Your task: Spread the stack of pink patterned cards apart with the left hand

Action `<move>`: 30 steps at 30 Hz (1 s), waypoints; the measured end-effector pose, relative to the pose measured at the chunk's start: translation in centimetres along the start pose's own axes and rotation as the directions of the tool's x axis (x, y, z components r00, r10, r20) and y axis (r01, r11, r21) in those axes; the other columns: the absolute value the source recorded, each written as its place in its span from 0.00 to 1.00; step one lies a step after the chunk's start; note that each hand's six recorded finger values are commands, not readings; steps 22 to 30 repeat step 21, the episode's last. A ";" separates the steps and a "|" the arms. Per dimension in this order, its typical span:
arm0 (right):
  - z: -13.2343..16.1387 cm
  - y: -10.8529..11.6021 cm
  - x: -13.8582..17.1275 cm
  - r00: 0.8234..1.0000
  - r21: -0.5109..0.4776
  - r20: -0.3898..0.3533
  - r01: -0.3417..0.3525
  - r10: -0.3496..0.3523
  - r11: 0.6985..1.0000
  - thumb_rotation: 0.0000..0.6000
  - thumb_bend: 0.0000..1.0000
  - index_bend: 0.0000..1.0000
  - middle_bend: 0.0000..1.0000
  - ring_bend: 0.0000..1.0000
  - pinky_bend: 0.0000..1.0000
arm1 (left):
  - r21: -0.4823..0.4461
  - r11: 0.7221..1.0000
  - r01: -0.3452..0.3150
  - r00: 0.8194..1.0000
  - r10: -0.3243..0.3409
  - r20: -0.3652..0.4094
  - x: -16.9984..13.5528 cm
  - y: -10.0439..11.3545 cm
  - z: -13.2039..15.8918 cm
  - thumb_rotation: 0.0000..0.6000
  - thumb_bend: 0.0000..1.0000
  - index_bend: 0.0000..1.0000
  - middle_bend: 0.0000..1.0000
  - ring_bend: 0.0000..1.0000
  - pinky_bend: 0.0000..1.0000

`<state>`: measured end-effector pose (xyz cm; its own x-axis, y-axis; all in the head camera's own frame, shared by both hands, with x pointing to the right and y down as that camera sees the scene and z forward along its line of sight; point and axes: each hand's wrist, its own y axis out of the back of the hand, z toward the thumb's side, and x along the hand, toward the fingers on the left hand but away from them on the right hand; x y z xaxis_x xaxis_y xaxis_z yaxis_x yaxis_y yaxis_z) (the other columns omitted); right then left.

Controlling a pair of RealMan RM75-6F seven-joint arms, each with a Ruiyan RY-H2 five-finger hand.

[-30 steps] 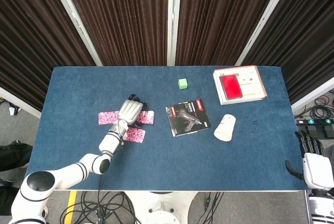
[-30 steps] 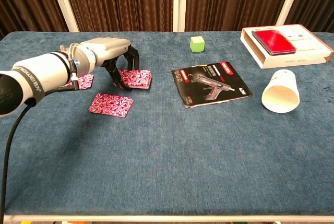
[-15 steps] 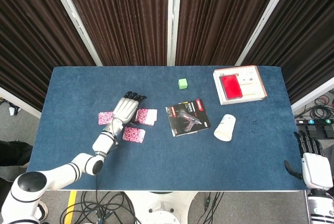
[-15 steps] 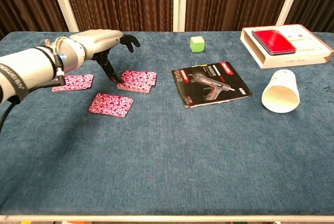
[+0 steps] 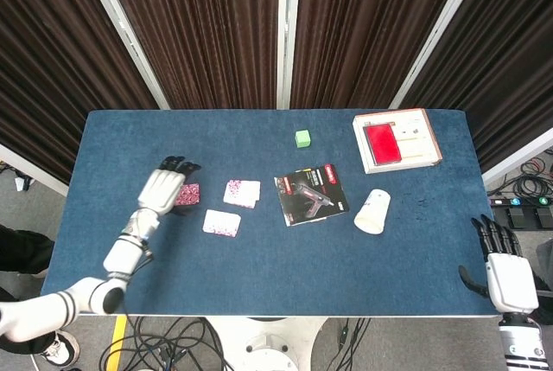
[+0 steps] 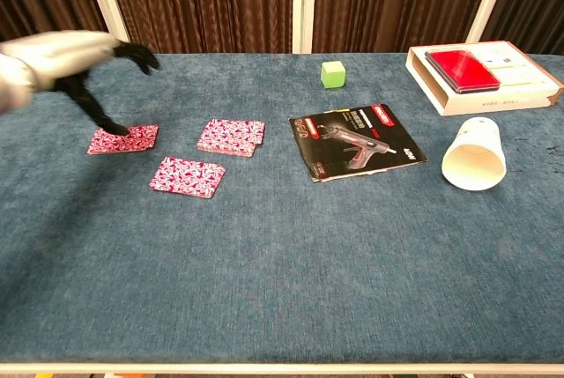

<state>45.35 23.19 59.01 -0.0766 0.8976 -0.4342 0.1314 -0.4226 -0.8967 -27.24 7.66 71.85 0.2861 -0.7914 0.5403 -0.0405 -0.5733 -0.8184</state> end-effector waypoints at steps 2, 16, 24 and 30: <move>0.6 -0.2 0.1 1.000 0.004 -0.016 -0.005 0.005 1.000 1.00 0.23 0.00 0.00 0.00 0.00 | 0.009 0.999 -0.040 0.999 0.040 -0.015 -1.5 0.5 -1.1 1.00 0.05 0.20 0.19 0.06 0.10; 2.5 -0.1 0.1 0.998 -0.005 -0.064 0.011 -0.012 1.000 1.00 0.23 0.00 0.00 0.00 0.00 | 0.025 0.983 -0.180 0.932 0.179 -0.315 -16.5 0.7 -11.1 1.00 0.05 0.20 0.19 0.06 0.10; 2.3 0.0 0.4 0.998 -0.007 -0.064 0.021 -0.021 1.000 1.00 0.23 0.00 0.00 0.00 0.00 | 0.065 0.977 -0.205 0.910 0.215 -0.354 -19.4 0.8 -12.3 1.00 0.05 0.20 0.19 0.06 0.10; 2.3 0.0 0.4 0.998 -0.007 -0.064 0.021 -0.021 1.000 1.00 0.23 0.00 0.00 0.00 0.00 | 0.065 0.977 -0.205 0.910 0.215 -0.354 -19.4 0.8 -12.3 1.00 0.05 0.20 0.19 0.06 0.10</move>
